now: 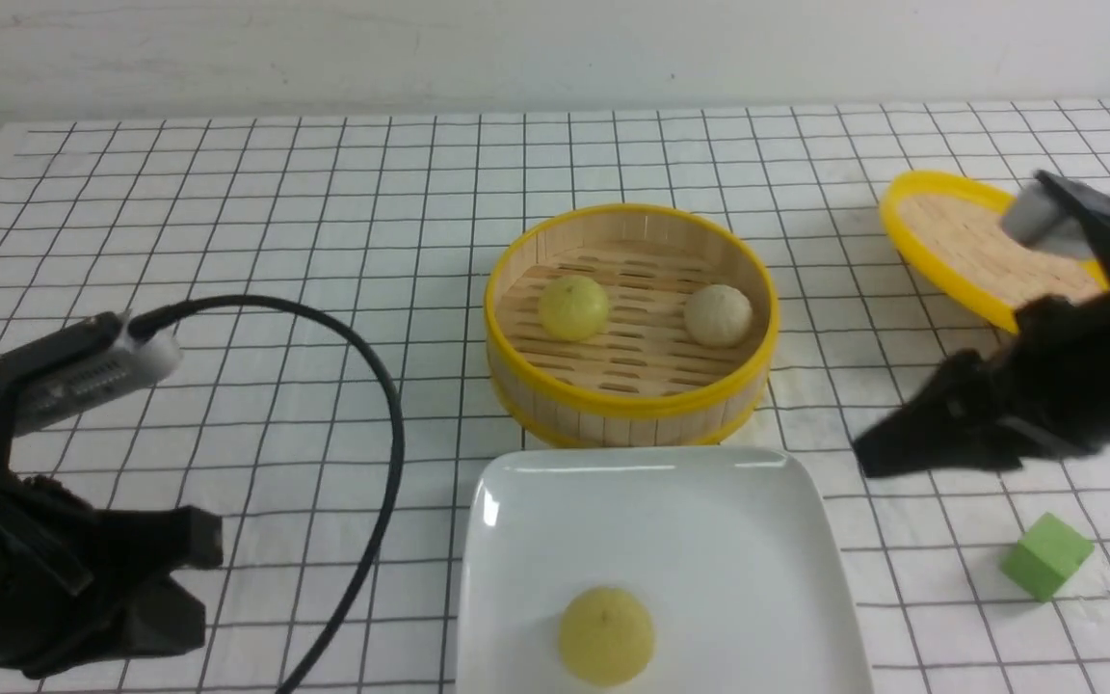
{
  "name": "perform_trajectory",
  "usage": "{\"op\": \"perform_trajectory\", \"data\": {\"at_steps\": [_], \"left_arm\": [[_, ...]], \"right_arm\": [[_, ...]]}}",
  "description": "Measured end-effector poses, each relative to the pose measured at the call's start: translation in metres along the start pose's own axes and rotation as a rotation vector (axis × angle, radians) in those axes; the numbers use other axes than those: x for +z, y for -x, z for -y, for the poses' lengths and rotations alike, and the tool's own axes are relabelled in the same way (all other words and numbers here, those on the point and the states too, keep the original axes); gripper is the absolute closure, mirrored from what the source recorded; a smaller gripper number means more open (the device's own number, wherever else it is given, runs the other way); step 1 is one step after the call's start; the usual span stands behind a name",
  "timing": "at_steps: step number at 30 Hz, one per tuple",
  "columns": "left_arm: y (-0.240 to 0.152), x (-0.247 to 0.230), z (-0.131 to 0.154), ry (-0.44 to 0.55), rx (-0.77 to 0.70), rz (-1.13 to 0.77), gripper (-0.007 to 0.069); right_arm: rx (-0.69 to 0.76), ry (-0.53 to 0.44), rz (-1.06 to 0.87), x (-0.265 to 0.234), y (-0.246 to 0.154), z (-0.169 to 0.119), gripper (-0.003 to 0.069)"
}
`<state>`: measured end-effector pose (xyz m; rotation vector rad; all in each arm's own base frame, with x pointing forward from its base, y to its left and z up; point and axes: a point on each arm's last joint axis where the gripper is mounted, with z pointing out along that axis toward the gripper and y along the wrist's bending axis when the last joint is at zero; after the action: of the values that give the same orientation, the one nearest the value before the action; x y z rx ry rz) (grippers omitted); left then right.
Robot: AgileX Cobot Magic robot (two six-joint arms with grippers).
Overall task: Put the steamed buns into the plate on the white-black tablecloth.
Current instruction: 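Reach toward a bun in the bamboo steamer with the right gripper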
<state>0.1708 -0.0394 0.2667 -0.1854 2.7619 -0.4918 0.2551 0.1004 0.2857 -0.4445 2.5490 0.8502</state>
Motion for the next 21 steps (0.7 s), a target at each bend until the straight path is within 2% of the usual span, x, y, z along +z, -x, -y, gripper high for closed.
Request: {"op": "perform_trajectory", "data": {"at_steps": [8, 15, 19, 21], "left_arm": [[0.002, 0.003, -0.001, 0.003, -0.002, -0.004, 0.0606], [0.002, 0.003, -0.001, 0.012, 0.012, -0.005, 0.0601], [0.002, 0.003, -0.004, 0.045, 0.038, -0.005, 0.0594], [0.002, 0.003, -0.005, 0.054, 0.044, -0.005, 0.0593]], "right_arm": [[-0.156, -0.222, 0.077, 0.069, 0.081, -0.001, 0.0276], [-0.221, -0.347, 0.151, 0.134, 0.107, 0.035, 0.0282], [-0.23, -0.378, 0.144, 0.159, 0.104, 0.052, 0.0349], [-0.234, -0.383, 0.144, 0.162, 0.103, 0.055, 0.0427]]}}
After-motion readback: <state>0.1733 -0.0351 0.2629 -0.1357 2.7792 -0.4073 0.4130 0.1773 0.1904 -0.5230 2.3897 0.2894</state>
